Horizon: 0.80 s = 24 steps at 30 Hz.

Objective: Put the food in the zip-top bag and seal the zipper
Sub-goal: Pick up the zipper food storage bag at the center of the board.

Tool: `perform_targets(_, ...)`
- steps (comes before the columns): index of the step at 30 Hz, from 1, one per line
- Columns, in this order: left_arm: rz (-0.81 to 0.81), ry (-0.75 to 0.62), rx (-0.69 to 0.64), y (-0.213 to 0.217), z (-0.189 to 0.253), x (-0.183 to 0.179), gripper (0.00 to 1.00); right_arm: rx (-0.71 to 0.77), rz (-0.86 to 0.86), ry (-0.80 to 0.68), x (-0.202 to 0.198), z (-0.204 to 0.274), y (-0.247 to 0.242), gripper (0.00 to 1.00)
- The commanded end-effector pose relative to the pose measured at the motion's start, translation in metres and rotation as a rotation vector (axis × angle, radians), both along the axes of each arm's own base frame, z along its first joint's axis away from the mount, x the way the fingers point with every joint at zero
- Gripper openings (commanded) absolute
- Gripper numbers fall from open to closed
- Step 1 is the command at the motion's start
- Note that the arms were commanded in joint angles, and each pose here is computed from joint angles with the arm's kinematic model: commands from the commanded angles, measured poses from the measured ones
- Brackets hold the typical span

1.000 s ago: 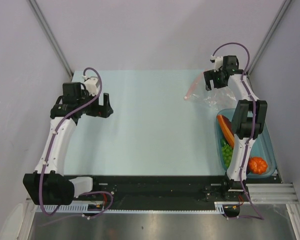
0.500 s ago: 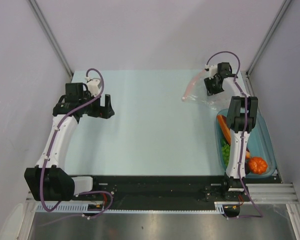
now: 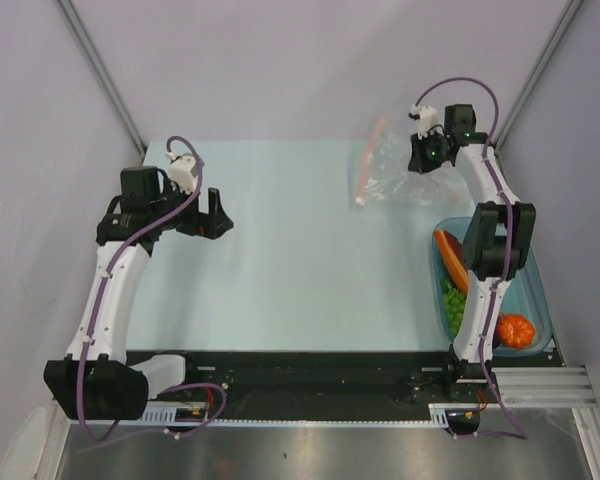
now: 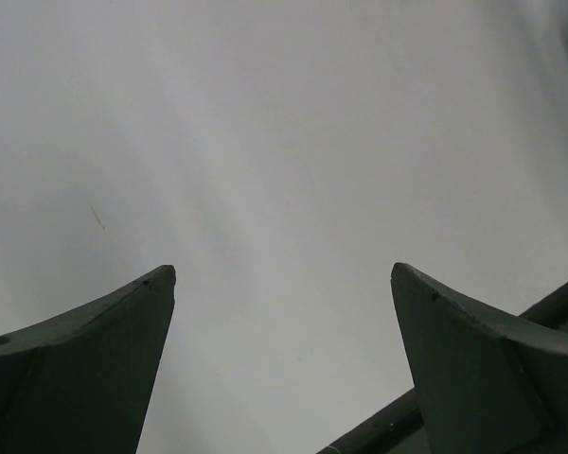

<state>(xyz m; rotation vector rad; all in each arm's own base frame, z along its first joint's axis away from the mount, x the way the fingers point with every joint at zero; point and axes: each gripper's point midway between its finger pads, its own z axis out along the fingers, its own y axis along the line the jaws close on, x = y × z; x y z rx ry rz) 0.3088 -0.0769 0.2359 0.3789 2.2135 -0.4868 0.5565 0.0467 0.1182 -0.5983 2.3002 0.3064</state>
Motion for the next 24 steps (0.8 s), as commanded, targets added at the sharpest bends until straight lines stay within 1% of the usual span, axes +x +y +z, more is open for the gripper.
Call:
perform_targets(1, -0.062, -0.156, -0.139, -0.024, 0.064, -0.006, 1.0, 0.15, 0.242, -0.243, -0.038, 0.138, 0.074, 0.0)
perform_targets(2, -0.07, -0.179, -0.157, -0.026, 0.076, -0.007, 1.0, 0.183, 0.283, -0.263, -0.052, 0.156, 0.085, 0.0)
perform_targets(5, -0.112, -0.23, -0.229, -0.038, 0.103, -0.014, 0.99, 0.259, 0.38, -0.278, -0.085, 0.183, 0.115, 0.0)
perform_targets(8, -0.165, -0.286, -0.309, -0.05, 0.13, -0.022, 0.96, 0.294, 0.433, -0.275, -0.107, 0.194, 0.142, 0.0)
perform_targets(9, -0.193, -0.32, -0.349, -0.056, 0.145, -0.029, 0.93, 0.305, 0.437, -0.287, -0.118, 0.204, 0.149, 0.0)
perform_targets(12, -0.223, -0.373, -0.405, -0.063, 0.164, -0.039, 0.88, 0.325, 0.463, -0.292, -0.14, 0.21, 0.171, 0.0)
perform_targets(13, -0.221, -0.379, -0.408, -0.064, 0.165, -0.04, 0.86, 0.319, 0.452, -0.299, -0.143, 0.212, 0.174, 0.0)
perform_targets(14, -0.22, -0.379, -0.407, -0.065, 0.164, -0.041, 0.86, 0.326, 0.478, -0.305, -0.151, 0.212, 0.187, 0.0)
perform_targets(15, -0.232, -0.375, -0.403, -0.071, 0.163, -0.043, 0.84, 0.329, 0.483, -0.301, -0.159, 0.211, 0.19, 0.0)
perform_targets(17, -0.233, -0.352, -0.396, -0.077, 0.153, -0.042, 0.83, 0.318, 0.493, -0.305, -0.167, 0.208, 0.199, 0.0)
perform_targets(19, -0.2, -0.322, -0.371, -0.077, 0.138, -0.035, 0.78, 0.313, 0.521, -0.3, -0.18, 0.207, 0.212, 0.0)
perform_targets(21, -0.206, -0.286, -0.35, -0.082, 0.124, -0.033, 0.73, 0.314, 0.549, -0.294, -0.19, 0.205, 0.223, 0.0)
perform_targets(22, -0.207, -0.259, -0.34, -0.084, 0.113, -0.03, 0.72, 0.314, 0.549, -0.29, -0.195, 0.205, 0.225, 0.0)
perform_targets(24, -0.19, -0.252, -0.312, -0.086, 0.104, -0.026, 0.7, 0.319, 0.562, -0.289, -0.201, 0.205, 0.231, 0.0)
